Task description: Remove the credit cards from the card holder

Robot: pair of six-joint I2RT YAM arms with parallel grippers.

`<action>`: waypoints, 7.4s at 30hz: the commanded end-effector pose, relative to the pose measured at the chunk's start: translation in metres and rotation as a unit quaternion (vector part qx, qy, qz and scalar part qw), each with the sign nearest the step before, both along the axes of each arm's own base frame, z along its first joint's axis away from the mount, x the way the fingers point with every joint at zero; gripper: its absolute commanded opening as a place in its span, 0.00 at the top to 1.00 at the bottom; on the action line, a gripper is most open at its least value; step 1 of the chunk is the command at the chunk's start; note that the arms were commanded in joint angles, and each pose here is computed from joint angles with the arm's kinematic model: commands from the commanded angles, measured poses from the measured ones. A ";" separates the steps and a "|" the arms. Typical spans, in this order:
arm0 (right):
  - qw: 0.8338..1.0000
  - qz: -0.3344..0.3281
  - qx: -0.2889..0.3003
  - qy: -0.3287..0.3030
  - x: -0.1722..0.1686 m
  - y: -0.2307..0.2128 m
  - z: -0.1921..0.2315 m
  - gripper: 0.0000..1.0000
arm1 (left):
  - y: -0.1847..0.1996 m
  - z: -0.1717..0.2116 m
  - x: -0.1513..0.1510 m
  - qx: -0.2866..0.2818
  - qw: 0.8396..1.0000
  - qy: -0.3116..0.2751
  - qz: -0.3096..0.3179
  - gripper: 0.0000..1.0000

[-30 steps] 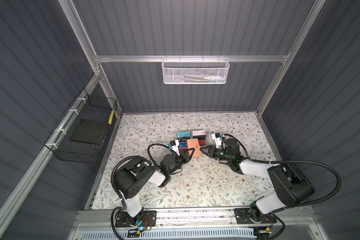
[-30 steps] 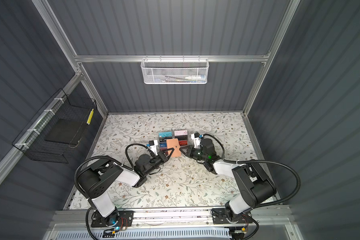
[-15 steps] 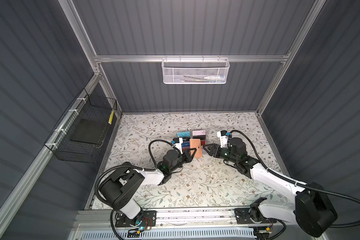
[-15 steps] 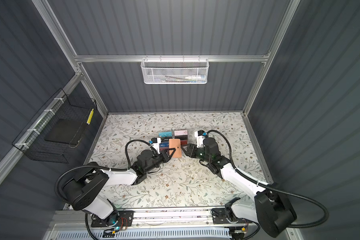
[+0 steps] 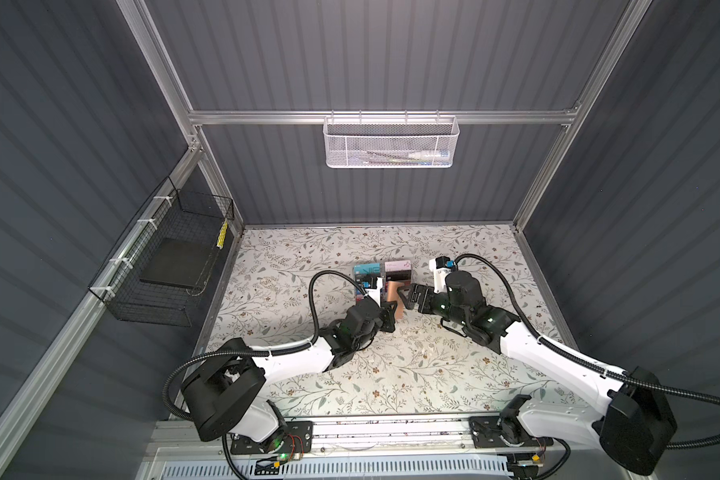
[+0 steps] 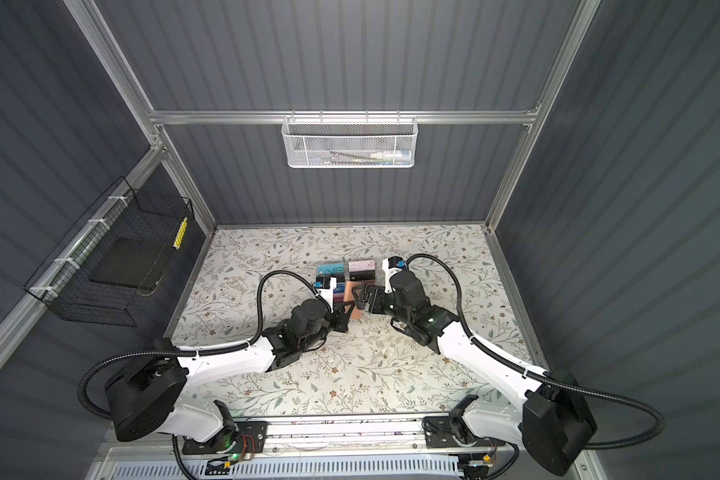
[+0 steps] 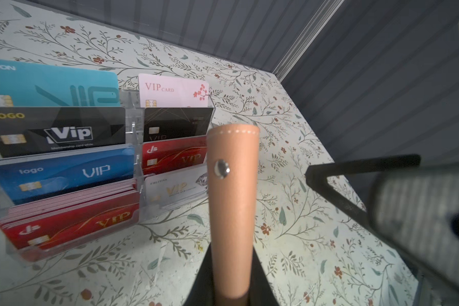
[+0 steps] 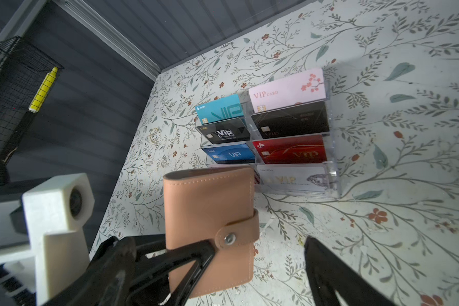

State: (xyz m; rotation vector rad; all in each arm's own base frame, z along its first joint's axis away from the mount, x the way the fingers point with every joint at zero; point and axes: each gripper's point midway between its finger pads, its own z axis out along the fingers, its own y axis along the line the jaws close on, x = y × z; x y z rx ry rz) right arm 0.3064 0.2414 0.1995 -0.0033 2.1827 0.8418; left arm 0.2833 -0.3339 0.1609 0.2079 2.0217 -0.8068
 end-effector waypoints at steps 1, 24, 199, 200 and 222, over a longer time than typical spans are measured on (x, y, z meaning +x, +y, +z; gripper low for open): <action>1.000 -0.025 -0.014 0.010 0.004 -0.004 -0.005 0.07 | 0.008 0.023 0.003 0.007 0.999 -0.044 0.020 1.00; 0.999 0.000 -0.006 0.037 0.003 0.028 -0.018 0.44 | 0.012 0.039 -0.004 -0.007 0.997 -0.075 0.021 1.00; 0.983 0.094 0.138 -0.077 0.008 0.014 0.054 1.00 | 0.005 0.069 0.029 -0.292 0.938 0.105 -0.154 0.45; 0.983 0.092 0.135 -0.079 0.008 0.013 0.054 1.00 | 0.005 0.067 0.030 -0.288 0.939 0.108 -0.151 0.41; 0.993 0.033 -0.078 -0.079 0.025 -0.005 0.041 1.00 | 0.048 0.038 0.053 -0.016 0.995 0.092 -0.022 0.00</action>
